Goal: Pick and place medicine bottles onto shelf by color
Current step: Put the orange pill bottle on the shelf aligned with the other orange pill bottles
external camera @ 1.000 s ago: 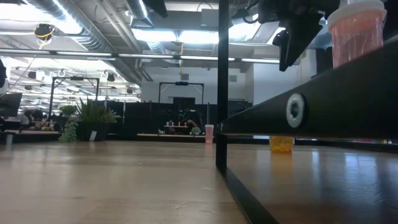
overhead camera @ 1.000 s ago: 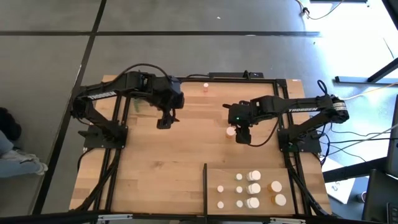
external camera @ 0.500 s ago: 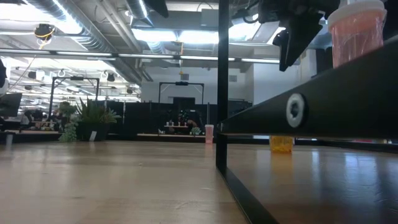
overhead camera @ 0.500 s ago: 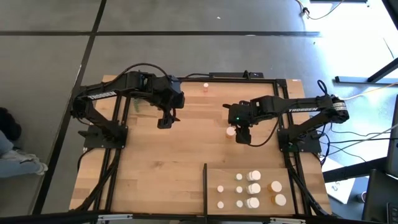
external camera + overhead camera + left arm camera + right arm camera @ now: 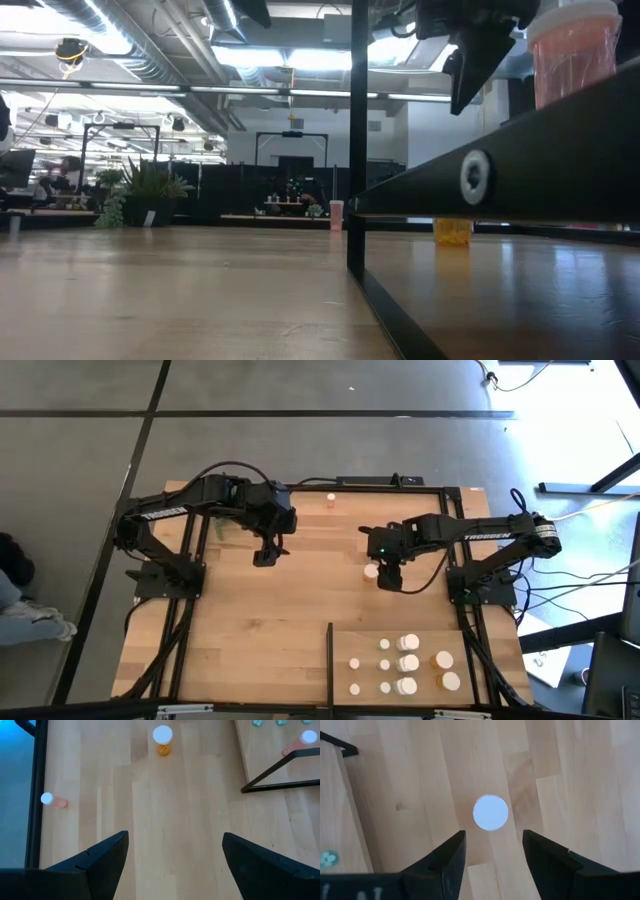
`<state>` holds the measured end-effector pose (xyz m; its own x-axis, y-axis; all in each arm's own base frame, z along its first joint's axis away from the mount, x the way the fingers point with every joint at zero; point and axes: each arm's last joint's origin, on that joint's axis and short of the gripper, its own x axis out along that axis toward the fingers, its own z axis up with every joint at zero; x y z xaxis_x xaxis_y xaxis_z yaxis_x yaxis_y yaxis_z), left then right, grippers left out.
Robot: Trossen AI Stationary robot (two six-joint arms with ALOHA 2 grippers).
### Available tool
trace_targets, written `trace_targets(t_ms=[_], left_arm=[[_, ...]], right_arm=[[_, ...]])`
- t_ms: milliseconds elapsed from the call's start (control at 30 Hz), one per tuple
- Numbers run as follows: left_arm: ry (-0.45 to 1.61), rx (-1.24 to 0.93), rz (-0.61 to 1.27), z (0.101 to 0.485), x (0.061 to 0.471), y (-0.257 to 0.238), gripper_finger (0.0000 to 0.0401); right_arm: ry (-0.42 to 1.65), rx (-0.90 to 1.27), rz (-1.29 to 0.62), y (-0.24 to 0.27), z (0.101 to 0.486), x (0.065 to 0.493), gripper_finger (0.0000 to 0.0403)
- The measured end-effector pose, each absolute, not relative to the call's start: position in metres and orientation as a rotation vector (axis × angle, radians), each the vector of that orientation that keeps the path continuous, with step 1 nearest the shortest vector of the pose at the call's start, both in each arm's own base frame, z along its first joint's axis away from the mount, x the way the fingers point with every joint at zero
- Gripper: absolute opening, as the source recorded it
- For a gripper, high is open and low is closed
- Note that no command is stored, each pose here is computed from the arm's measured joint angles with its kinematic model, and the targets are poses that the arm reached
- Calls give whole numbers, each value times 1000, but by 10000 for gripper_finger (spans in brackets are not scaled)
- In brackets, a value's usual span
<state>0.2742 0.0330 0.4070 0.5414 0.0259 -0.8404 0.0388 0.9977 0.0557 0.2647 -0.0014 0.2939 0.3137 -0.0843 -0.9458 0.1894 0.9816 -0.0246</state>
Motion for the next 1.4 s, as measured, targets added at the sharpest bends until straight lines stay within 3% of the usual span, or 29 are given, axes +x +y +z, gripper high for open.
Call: trace_targets(t_ms=[200, 467, 600, 1400], left_arm=[[999, 70, -8, 407, 274, 33, 316], [997, 70, -7, 407, 275, 33, 316], [974, 73, -5, 408, 276, 33, 316], [930, 78, 0, 411, 280, 34, 316]], right_arm=[[1245, 101, -185, -1, 292, 266, 218], [1214, 64, -226, -3, 286, 271, 325], [1207, 52, -249, -4, 274, 274, 354], [1214, 70, -218, -3, 194, 268, 358]])
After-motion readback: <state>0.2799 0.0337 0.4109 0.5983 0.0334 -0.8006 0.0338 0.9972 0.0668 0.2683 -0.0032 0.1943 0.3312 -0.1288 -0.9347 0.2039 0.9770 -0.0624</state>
